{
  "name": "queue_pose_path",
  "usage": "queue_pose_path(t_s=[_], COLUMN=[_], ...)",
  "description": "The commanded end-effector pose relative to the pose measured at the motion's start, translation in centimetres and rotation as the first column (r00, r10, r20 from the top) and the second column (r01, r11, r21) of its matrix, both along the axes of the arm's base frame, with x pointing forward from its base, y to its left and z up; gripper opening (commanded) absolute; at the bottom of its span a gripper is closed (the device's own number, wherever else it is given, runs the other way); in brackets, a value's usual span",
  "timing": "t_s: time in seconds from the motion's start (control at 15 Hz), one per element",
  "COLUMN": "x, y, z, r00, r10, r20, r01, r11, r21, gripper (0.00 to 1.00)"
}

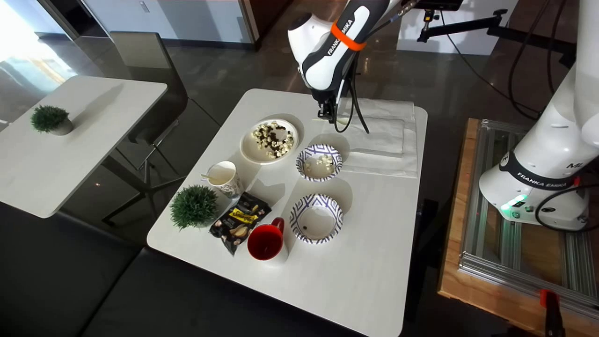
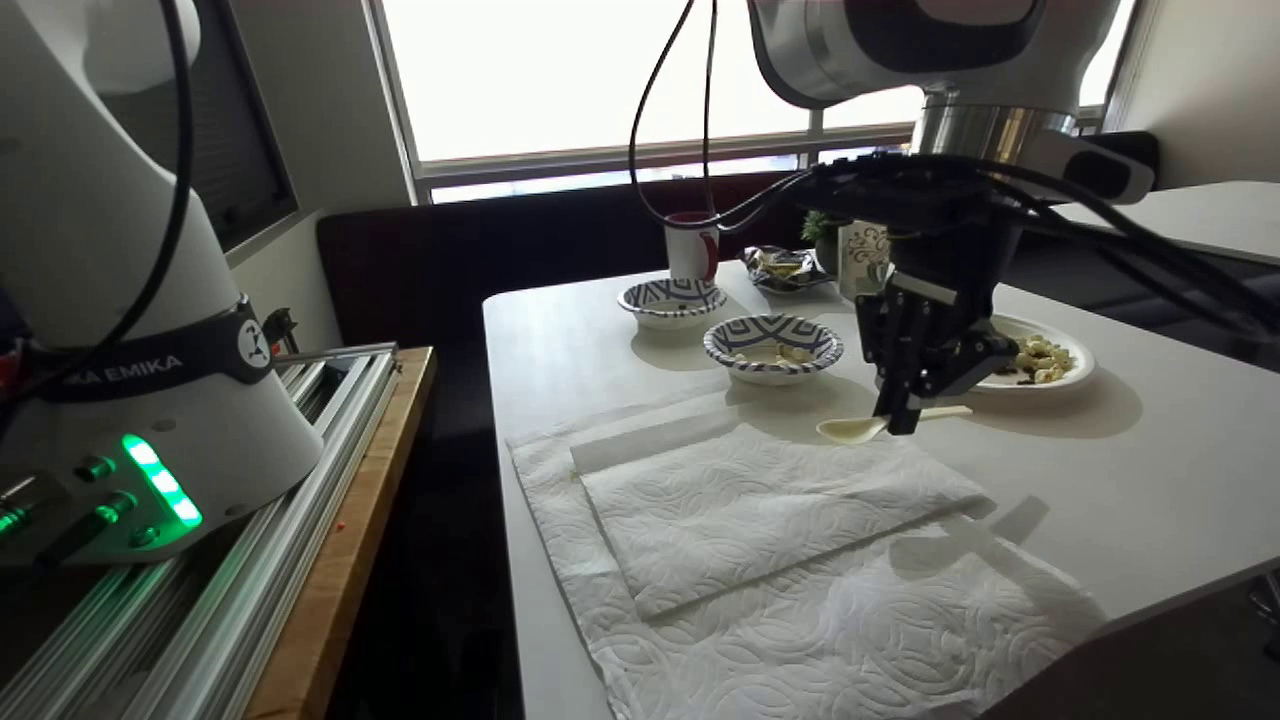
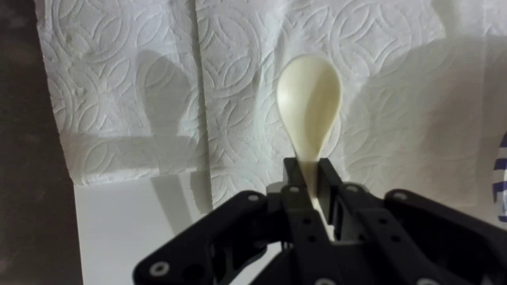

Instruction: Use the white spoon to place some contents from the white plate in the bowl on the right.

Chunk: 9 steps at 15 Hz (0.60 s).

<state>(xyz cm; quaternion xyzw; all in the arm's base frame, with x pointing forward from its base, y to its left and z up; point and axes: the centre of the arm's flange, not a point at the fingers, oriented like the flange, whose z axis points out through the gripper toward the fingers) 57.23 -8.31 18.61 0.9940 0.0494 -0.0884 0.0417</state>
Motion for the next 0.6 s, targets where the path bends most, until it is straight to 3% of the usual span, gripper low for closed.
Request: queue_pose_path(t_s=[0.0,0.2,0.27,0.4,0.53], x=[1.7,2.0,1.7,1.1,0.4], y=[-0.5,-0.6,-0.6,-0.5,-0.4], z=[-1.0,-1.3,-1.2,-0.7,1.0], r00=[0.997,0.997,0.998,0.998,0.999], r10=[-0.064,-0.072,-0.063,-0.053,-0.042], r20=[0.037,0.042,0.012,0.014,0.011], r01=[0.065,0.073,0.064,0.054,0.043], r11=[0.998,0.997,0.997,0.998,0.998], r21=[-0.014,-0.033,-0.036,-0.045,-0.053], gripper=[0.04,0.04,0.39,0.46,0.61])
